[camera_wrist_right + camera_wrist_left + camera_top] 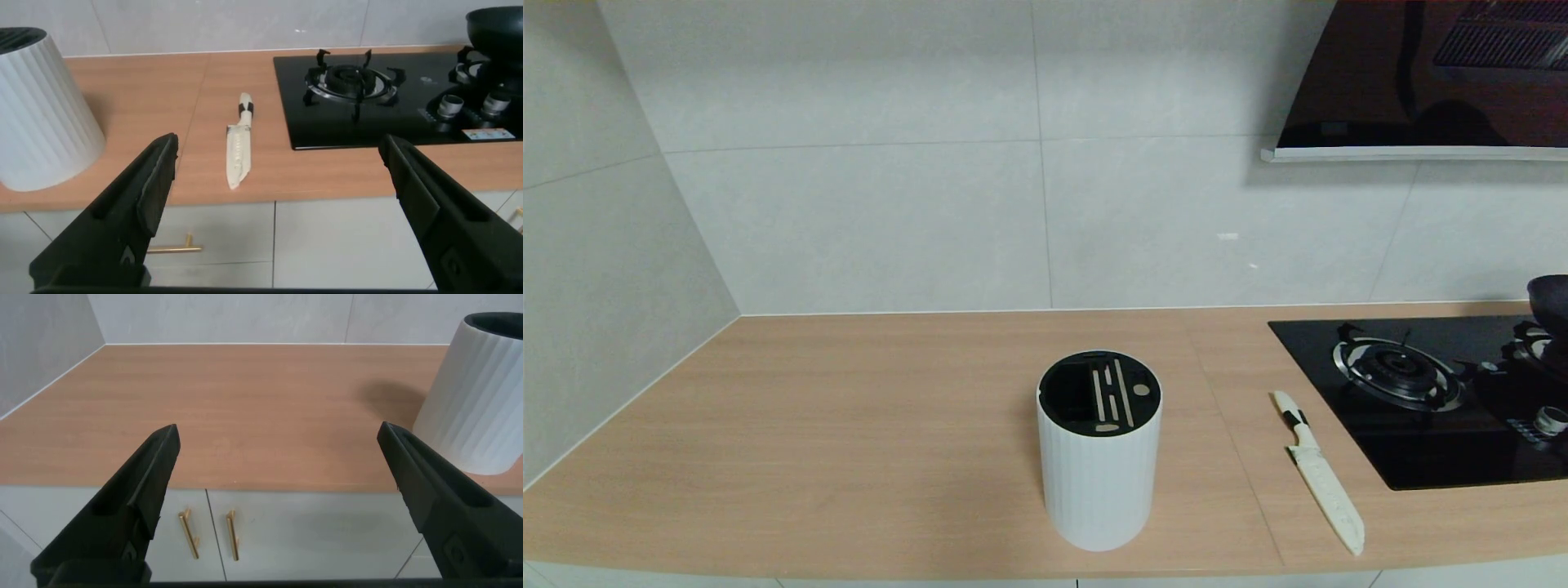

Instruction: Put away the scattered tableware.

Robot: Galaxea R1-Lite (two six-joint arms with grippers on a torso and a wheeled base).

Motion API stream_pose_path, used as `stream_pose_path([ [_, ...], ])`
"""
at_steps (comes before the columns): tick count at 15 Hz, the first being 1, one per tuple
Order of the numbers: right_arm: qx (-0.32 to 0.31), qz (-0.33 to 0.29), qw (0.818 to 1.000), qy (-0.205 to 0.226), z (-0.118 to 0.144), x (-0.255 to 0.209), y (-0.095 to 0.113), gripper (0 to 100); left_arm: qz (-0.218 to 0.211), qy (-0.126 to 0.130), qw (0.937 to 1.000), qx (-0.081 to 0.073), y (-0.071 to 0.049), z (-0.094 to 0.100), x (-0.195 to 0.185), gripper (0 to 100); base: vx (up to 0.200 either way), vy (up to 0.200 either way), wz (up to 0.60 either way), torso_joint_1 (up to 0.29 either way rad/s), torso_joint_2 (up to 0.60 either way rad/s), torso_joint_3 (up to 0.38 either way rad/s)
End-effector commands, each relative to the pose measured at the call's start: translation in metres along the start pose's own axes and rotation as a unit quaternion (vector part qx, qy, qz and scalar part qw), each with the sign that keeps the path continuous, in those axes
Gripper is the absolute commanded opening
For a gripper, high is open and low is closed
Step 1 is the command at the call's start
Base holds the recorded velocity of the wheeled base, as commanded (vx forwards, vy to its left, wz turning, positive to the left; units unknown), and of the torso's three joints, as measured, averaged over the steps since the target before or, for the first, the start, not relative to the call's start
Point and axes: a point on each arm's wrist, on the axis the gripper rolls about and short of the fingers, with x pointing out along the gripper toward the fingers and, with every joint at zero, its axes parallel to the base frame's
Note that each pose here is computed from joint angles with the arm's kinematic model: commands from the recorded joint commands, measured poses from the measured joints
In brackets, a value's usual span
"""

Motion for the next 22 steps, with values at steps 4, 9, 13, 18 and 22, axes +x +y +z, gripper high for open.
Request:
stream_pose_path([
  [4, 0.006, 0.058, 0.998, -0.034, 0.044, -0.002, 0.002, 100, 0.000, 0.001, 1.0000, 0.000, 0.000, 0.000, 0.000, 100, 0.000, 0.000, 0.00, 0.000, 0.00, 0.000],
  [9, -0.001, 0.063, 0.990, 0.122, 0.062, 0.044, 0.004, 100, 0.001, 0.001, 1.0000, -0.001, 0.000, 0.000, 0.000, 100, 0.000, 0.000, 0.00, 0.000, 0.00, 0.000],
  [13, -0.016, 0.067, 0.970, 0.231, 0.075, 0.096, 0.008, 100, 0.001, 0.001, 1.0000, -0.001, 0.000, 0.000, 0.000, 100, 0.000, 0.000, 0.00, 0.000, 0.00, 0.000],
  [18, -0.020, 0.086, 0.953, 0.290, 0.059, 0.173, 0.020, 100, 0.000, 0.001, 1.0000, -0.002, 0.000, 0.000, 0.000, 100, 0.000, 0.000, 0.00, 0.000, 0.00, 0.000],
  [22, -0.019, 0.080, 0.951, 0.299, 0.031, 0.234, 0.029, 100, 0.001, 0.001, 1.0000, -0.002, 0.000, 0.000, 0.000, 100, 0.000, 0.000, 0.00, 0.000, 0.00, 0.000],
])
